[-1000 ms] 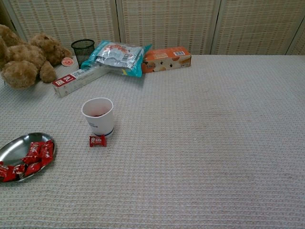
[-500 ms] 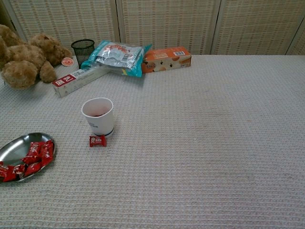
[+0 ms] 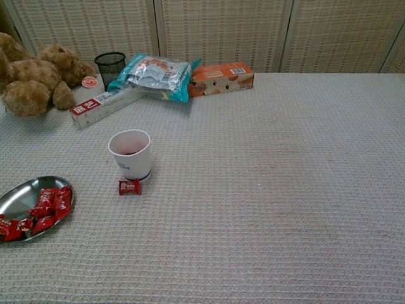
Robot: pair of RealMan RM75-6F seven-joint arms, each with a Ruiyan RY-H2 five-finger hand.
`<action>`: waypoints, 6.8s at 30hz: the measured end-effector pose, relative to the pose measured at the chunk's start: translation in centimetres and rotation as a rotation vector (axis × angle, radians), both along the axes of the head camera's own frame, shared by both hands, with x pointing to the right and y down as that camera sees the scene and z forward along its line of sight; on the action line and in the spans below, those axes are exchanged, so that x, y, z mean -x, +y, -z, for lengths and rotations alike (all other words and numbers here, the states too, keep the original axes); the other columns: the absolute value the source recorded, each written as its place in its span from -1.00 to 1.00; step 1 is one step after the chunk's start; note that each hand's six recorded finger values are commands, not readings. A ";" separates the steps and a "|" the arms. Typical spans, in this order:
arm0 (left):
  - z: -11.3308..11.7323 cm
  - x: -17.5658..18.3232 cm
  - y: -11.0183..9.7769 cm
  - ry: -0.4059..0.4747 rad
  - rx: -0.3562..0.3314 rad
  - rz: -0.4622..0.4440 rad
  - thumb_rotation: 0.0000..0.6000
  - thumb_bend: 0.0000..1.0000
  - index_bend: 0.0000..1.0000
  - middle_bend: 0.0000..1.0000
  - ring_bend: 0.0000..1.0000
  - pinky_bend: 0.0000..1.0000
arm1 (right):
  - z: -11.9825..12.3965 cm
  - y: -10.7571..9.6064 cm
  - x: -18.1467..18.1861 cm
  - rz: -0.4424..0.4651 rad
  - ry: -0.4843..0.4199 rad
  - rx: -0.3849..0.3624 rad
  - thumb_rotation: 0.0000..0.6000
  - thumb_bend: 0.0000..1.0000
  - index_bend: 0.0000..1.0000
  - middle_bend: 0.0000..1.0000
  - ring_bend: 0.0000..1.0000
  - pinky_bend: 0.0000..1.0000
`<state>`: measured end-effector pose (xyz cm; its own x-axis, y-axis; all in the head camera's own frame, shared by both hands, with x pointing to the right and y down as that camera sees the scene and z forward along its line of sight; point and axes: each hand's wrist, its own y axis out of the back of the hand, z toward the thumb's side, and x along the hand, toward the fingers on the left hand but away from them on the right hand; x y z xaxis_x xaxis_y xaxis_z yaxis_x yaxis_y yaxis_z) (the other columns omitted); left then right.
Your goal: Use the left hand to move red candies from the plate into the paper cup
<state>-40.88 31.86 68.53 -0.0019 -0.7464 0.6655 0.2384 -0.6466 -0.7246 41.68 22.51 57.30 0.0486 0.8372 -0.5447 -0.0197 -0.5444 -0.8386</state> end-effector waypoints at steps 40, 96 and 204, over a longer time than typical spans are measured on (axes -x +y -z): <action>1.9 0.0 -1.1 0.220 -0.076 0.093 1.00 0.47 0.51 0.53 0.44 1.00 | -0.2 0.0 0.0 -0.001 0.005 0.005 1.00 -0.83 -1.00 -1.00 -1.00 -1.00; 0.5 -19.9 -17.7 0.339 -0.143 -0.237 1.00 0.14 0.07 0.20 0.43 0.97 | 0.3 -0.7 -1.2 -0.048 0.003 -0.011 1.00 -0.83 -1.00 -1.00 -1.00 -1.00; -2.6 -20.4 -8.6 0.169 -0.057 -0.743 1.00 -0.18 -0.89 -0.75 0.48 0.93 | 0.2 0.1 -0.4 -0.016 -0.009 0.018 1.00 -0.83 -1.00 -1.00 -1.00 -1.00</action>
